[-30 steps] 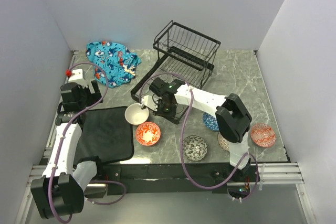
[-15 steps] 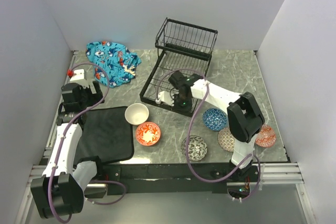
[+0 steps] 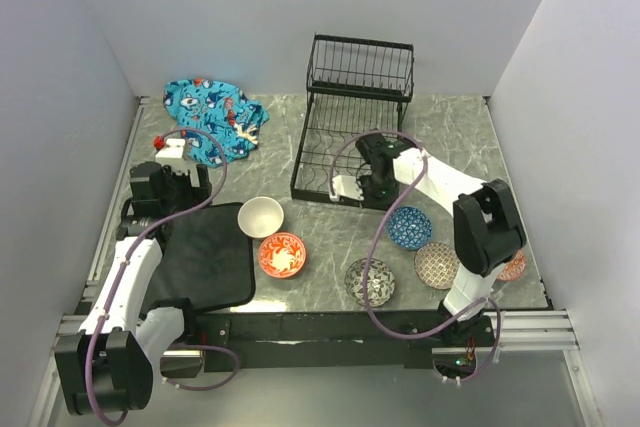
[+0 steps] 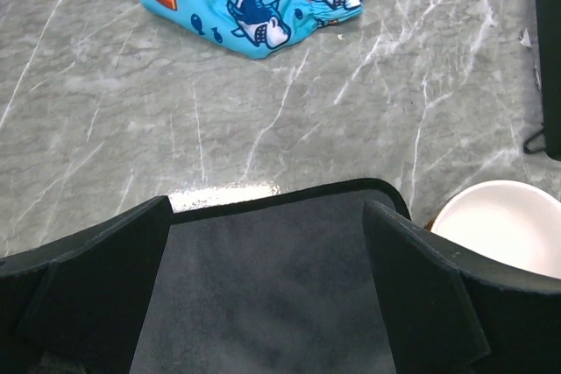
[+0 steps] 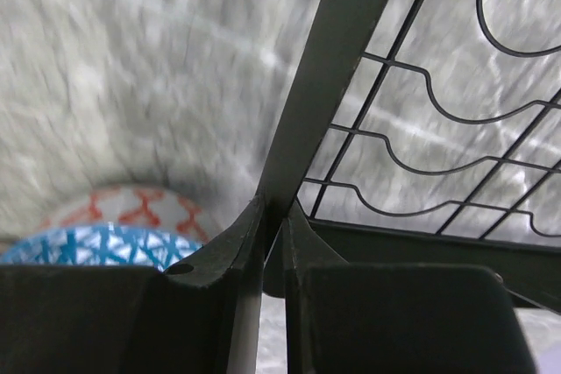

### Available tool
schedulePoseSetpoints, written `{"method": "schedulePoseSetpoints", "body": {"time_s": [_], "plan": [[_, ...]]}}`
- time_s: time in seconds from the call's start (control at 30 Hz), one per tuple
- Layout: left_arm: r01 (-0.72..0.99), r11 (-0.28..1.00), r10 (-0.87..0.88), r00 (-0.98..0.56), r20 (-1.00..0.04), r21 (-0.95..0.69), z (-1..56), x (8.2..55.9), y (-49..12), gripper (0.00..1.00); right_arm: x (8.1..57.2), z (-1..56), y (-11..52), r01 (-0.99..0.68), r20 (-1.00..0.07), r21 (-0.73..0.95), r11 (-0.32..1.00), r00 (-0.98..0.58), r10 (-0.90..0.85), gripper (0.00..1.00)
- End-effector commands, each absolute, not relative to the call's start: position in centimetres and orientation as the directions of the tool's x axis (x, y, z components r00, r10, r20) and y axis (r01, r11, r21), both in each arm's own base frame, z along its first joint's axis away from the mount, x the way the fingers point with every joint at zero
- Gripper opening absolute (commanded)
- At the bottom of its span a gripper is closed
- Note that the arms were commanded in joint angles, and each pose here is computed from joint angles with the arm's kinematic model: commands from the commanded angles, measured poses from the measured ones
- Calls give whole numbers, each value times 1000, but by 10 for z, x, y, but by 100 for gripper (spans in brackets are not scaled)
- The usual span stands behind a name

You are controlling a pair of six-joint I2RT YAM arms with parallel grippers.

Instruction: Load the bowls into the dish rack

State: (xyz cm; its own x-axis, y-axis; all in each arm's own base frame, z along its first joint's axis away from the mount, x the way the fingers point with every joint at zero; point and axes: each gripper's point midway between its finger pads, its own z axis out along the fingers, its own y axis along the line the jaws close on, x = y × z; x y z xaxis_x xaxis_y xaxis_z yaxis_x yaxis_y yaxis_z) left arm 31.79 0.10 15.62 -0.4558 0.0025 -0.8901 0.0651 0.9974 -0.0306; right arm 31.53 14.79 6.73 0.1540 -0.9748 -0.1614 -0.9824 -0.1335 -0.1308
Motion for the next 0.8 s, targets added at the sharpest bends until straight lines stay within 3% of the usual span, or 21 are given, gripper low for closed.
{"method": "schedulePoseSetpoints", "body": {"time_s": [0.0,0.37,0.77], "plan": [[119,993,33,-395,-918,-16,169,324,-7,97,318,85,131,-929,-76,-213,-304,326,-942,0],[136,990,26,-399,-916,-31,167,321,-12,97,378,93,110,-946,-57,-303,-117,140,-988,0],[152,988,30,-409,-912,-36,163,321,-15,97,381,84,89,-941,13,-287,-177,180,-983,0]]}}
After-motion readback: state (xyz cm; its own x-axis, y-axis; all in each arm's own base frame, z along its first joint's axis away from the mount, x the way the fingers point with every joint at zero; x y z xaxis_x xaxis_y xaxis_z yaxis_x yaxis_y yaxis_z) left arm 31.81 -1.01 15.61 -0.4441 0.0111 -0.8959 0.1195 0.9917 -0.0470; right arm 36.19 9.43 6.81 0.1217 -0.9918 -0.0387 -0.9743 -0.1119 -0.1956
